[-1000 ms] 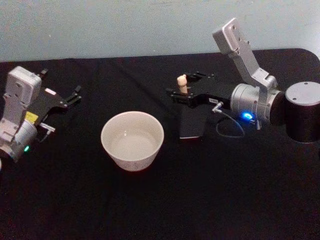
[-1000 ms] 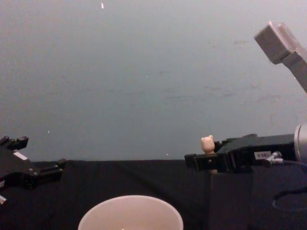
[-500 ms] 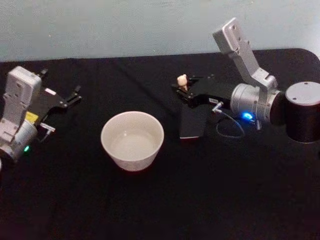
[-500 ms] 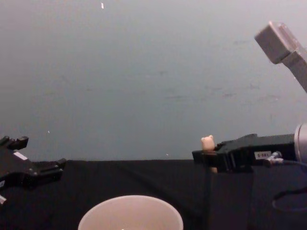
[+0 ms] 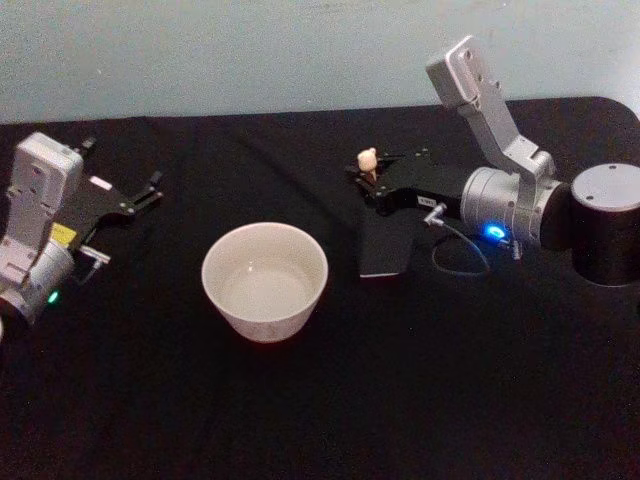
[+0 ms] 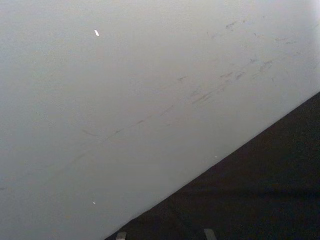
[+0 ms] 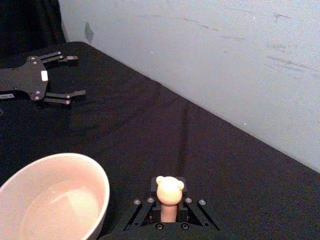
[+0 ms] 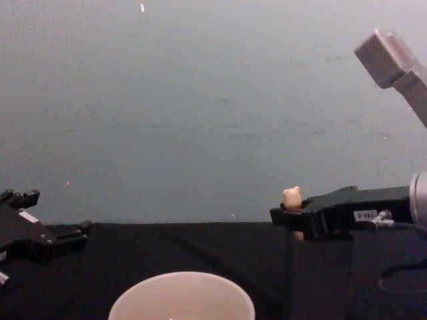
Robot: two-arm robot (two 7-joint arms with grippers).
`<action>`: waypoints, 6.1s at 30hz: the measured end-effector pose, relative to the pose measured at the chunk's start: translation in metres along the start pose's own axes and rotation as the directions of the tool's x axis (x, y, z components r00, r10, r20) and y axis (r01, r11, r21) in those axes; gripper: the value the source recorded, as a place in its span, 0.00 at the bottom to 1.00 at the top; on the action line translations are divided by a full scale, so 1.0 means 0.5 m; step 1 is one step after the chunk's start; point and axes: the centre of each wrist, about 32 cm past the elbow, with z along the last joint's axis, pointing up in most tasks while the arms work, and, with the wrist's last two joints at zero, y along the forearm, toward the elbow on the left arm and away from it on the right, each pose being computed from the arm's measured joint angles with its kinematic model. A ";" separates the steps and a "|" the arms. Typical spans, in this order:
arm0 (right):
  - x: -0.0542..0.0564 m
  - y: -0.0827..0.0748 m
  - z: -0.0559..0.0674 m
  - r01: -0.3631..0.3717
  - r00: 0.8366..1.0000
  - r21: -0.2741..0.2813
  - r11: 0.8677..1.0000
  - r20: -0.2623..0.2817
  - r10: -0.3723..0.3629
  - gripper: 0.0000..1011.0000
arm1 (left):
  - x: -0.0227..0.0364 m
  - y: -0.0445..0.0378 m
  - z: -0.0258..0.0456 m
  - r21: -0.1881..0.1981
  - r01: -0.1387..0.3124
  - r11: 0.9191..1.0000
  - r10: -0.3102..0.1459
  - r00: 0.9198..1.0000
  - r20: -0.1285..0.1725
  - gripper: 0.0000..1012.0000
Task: Pick up the stirring spoon with one hand, stir inside the cup, then place it back in its original position.
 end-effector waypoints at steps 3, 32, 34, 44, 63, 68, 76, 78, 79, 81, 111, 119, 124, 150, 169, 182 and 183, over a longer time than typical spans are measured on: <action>-0.001 -0.003 0.003 -0.002 1.000 0.010 1.000 -0.003 0.002 0.16 | 0.000 0.000 0.000 0.000 0.000 1.000 0.000 1.000 0.000 0.99; 0.002 -0.054 0.097 0.030 0.999 0.228 0.973 0.010 -0.033 0.16 | 0.000 0.000 0.000 0.000 0.000 1.000 0.000 1.000 0.000 0.99; 0.002 -0.057 0.101 0.026 1.000 0.235 0.972 0.010 -0.029 0.16 | 0.000 0.000 0.000 0.000 0.000 1.000 0.000 1.000 0.000 0.99; -0.002 -0.069 0.118 0.015 1.000 0.273 0.962 0.019 -0.022 0.16 | 0.000 0.000 0.000 0.000 0.000 1.000 0.000 1.000 0.000 0.99; -0.042 0.002 0.115 -0.090 0.994 0.299 0.950 0.081 0.069 0.16 | 0.000 0.000 0.000 0.000 0.000 1.000 0.000 1.000 0.000 0.99; -0.056 0.019 0.105 -0.126 0.990 0.302 0.945 0.091 0.103 0.16 | 0.000 0.000 0.000 0.000 0.000 1.000 0.000 1.000 0.000 0.99; -0.083 0.043 0.075 -0.182 0.982 0.300 0.936 0.109 0.156 0.16 | 0.000 0.000 0.000 0.000 0.000 1.000 0.000 1.000 0.000 0.99; -0.087 0.049 0.063 -0.190 0.980 0.303 0.934 0.112 0.163 0.16 | 0.000 0.000 0.000 0.000 0.000 1.000 0.000 1.000 0.000 0.99; -0.088 0.050 0.059 -0.192 0.980 0.306 0.932 0.114 0.165 0.16 | 0.000 0.000 0.000 0.000 0.000 1.000 0.000 1.000 0.000 0.99; -0.091 0.053 0.046 -0.199 0.979 0.313 0.929 0.114 0.171 0.16 | 0.000 0.000 0.000 0.000 0.000 1.000 0.000 1.000 0.000 0.99; -0.119 0.095 -0.044 -0.250 0.968 0.276 0.928 0.071 0.239 0.16 | 0.000 0.000 0.000 0.000 0.000 1.000 0.000 1.000 0.000 0.99; -0.122 0.108 -0.055 -0.229 0.973 0.296 0.927 0.081 0.214 0.16 | 0.000 0.000 0.000 0.000 0.000 1.000 0.000 1.000 0.000 0.99; -0.124 0.115 -0.060 -0.218 0.976 0.294 0.930 0.084 0.202 0.16 | 0.000 0.000 0.000 0.000 0.000 1.000 0.000 1.000 0.000 0.99; -0.113 0.080 -0.072 -0.184 0.983 0.269 0.945 0.071 0.171 0.16 | 0.000 0.000 0.000 0.000 0.000 1.000 0.000 1.000 0.000 0.99; -0.132 0.055 -0.070 -0.246 0.969 0.264 0.933 0.074 0.235 0.16 | 0.000 0.000 0.000 0.000 0.000 1.000 0.000 1.000 0.000 0.99; -0.148 0.079 -0.063 -0.285 0.958 0.267 0.921 0.093 0.270 0.16 | 0.000 0.000 0.000 0.000 0.000 1.000 0.000 1.000 0.000 0.99; -0.149 0.081 -0.063 -0.285 0.959 0.267 0.921 0.095 0.269 0.16 | 0.000 0.000 0.000 0.000 0.000 1.000 0.000 1.000 0.000 0.99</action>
